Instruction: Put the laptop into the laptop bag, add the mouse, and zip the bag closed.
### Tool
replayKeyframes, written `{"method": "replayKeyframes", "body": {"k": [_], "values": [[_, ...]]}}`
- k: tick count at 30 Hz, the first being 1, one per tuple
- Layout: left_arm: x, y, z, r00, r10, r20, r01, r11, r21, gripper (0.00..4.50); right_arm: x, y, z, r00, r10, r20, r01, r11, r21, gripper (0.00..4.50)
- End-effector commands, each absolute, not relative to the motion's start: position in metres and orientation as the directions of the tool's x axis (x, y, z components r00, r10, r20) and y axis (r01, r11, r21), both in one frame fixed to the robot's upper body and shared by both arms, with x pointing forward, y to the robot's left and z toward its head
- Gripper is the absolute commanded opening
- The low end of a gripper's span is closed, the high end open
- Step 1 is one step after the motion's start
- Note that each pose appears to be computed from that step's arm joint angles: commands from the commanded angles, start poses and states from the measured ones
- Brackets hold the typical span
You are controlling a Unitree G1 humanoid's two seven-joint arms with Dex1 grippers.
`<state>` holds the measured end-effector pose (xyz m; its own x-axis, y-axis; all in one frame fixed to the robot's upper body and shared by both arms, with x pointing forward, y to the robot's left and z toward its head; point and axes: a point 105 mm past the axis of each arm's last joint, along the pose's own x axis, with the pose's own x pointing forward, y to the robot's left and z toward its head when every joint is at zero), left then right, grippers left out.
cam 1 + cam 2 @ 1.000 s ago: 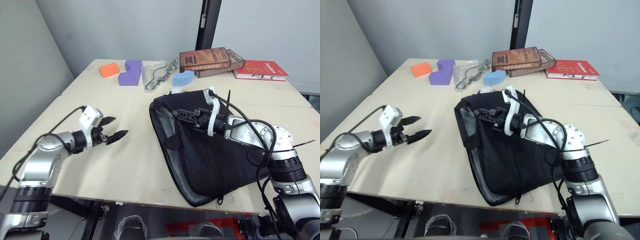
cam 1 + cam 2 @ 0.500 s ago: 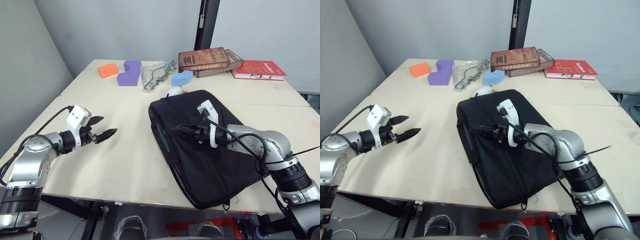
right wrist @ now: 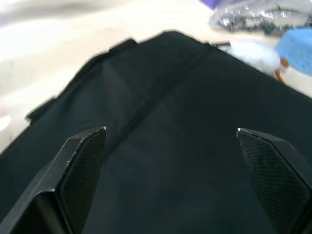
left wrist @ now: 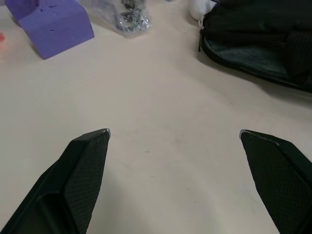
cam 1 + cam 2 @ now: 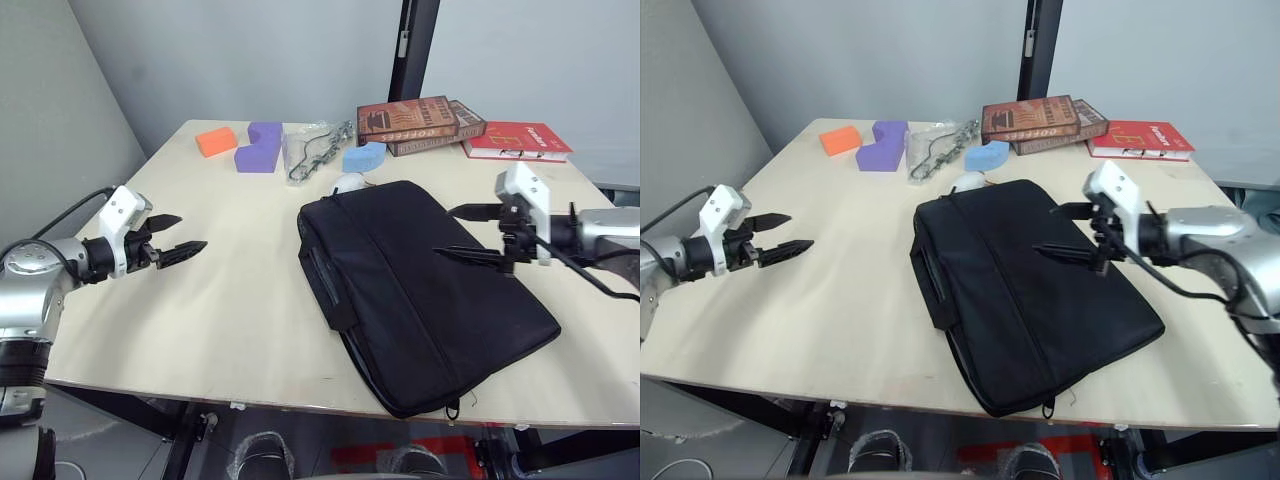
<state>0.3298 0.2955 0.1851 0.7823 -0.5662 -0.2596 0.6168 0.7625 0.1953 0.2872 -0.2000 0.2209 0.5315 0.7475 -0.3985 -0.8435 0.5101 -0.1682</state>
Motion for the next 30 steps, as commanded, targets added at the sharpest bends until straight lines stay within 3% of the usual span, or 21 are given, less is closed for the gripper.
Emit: {"method": "replayKeyframes", "body": {"k": [1,8,12,24,27,30], "values": [[0.332,0.303,0.211,0.8,-0.57,-0.189,0.6,0.773,0.207,4.5,0.278,-0.214,0.235,0.547,0.725,-0.417,-0.835,0.505,-0.219,4.47],[0.353,0.283,0.215,0.781,-0.613,-0.118,0.624,0.774,0.112,4.5,0.269,-0.208,0.241,0.547,0.735,-0.4,-0.837,0.49,-0.246,4.47],[0.378,0.247,0.209,0.744,-0.666,-0.055,0.665,0.746,-0.029,4.5,0.248,-0.181,0.241,0.455,0.806,-0.379,-0.89,0.42,-0.176,4.47],[0.439,0.135,0.16,0.707,-0.701,-0.094,0.682,0.711,-0.171,4.5,0.247,-0.136,0.264,0.514,0.838,-0.182,-0.848,0.464,-0.257,4.47],[0.445,0.111,0.152,0.705,-0.704,-0.08,0.67,0.7,-0.247,4.5,0.247,-0.139,0.265,0.544,0.821,-0.177,-0.83,0.494,-0.26,4.47],[0.446,0.102,0.135,0.71,-0.689,-0.143,0.652,0.72,-0.237,4.5,0.245,-0.141,0.266,0.563,0.808,-0.171,-0.816,0.513,-0.266,4.47]]}}
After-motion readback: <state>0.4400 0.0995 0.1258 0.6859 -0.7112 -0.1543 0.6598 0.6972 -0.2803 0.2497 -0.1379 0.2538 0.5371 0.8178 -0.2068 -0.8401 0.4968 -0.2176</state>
